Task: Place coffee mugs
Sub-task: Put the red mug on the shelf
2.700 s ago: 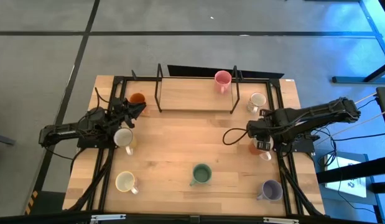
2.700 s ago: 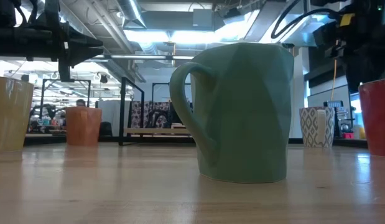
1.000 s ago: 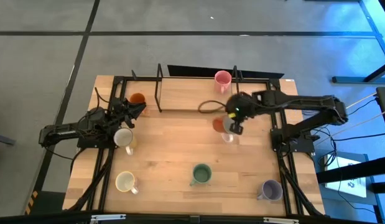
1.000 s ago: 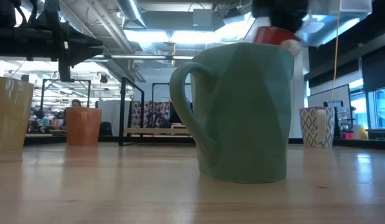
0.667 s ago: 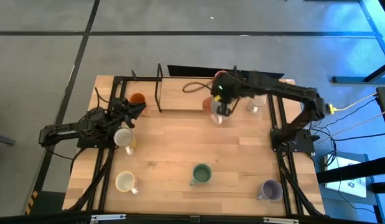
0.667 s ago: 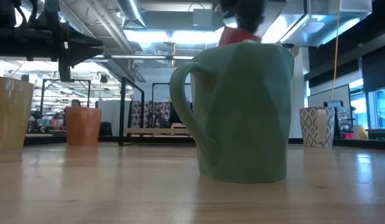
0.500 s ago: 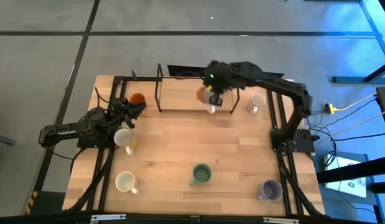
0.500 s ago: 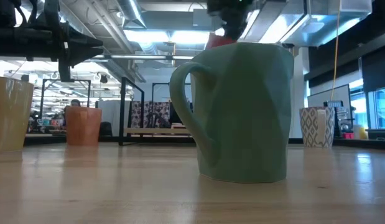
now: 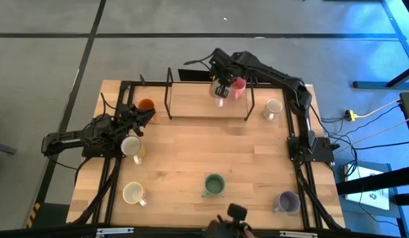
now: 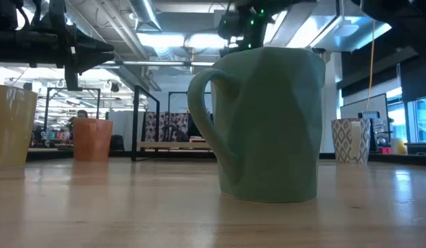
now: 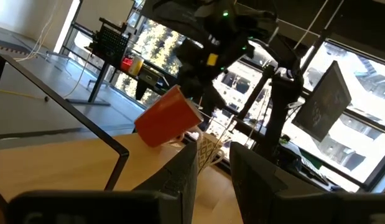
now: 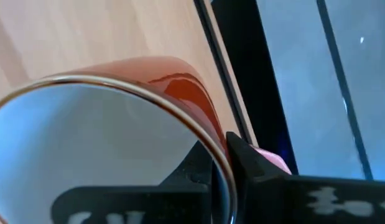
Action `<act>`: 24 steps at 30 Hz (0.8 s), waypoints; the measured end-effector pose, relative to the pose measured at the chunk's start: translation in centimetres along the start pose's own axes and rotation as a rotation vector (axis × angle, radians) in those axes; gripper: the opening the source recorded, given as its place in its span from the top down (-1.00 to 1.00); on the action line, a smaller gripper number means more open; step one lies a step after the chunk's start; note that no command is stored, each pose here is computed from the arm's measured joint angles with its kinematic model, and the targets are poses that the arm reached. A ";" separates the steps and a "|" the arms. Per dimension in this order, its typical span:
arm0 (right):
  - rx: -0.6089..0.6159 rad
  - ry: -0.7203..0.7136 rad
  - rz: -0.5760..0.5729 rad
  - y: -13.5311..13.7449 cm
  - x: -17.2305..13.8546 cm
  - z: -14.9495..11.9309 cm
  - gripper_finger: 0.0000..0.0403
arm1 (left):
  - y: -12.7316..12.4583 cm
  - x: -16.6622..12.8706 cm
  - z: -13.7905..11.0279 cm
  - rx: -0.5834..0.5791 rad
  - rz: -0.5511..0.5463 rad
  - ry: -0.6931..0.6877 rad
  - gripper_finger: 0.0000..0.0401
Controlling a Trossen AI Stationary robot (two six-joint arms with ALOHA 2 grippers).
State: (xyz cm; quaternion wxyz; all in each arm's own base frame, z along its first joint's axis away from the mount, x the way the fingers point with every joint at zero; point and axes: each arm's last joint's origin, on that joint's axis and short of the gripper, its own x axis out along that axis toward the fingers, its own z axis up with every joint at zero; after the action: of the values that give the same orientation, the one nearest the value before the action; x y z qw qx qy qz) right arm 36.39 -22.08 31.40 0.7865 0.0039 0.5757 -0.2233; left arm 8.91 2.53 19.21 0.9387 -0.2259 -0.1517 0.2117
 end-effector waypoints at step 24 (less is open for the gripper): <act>0.147 -0.002 0.079 -4.8 3.6 -0.8 0.97 | 0.1 0.0 0.0 0.000 0.041 -0.019 0.56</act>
State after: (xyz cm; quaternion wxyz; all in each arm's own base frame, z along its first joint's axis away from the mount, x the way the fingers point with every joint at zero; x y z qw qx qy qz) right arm 34.83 -27.42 29.06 0.7929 0.0842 0.5564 -0.2339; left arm 8.85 2.65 19.19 0.9327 -0.2269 -0.1558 0.2332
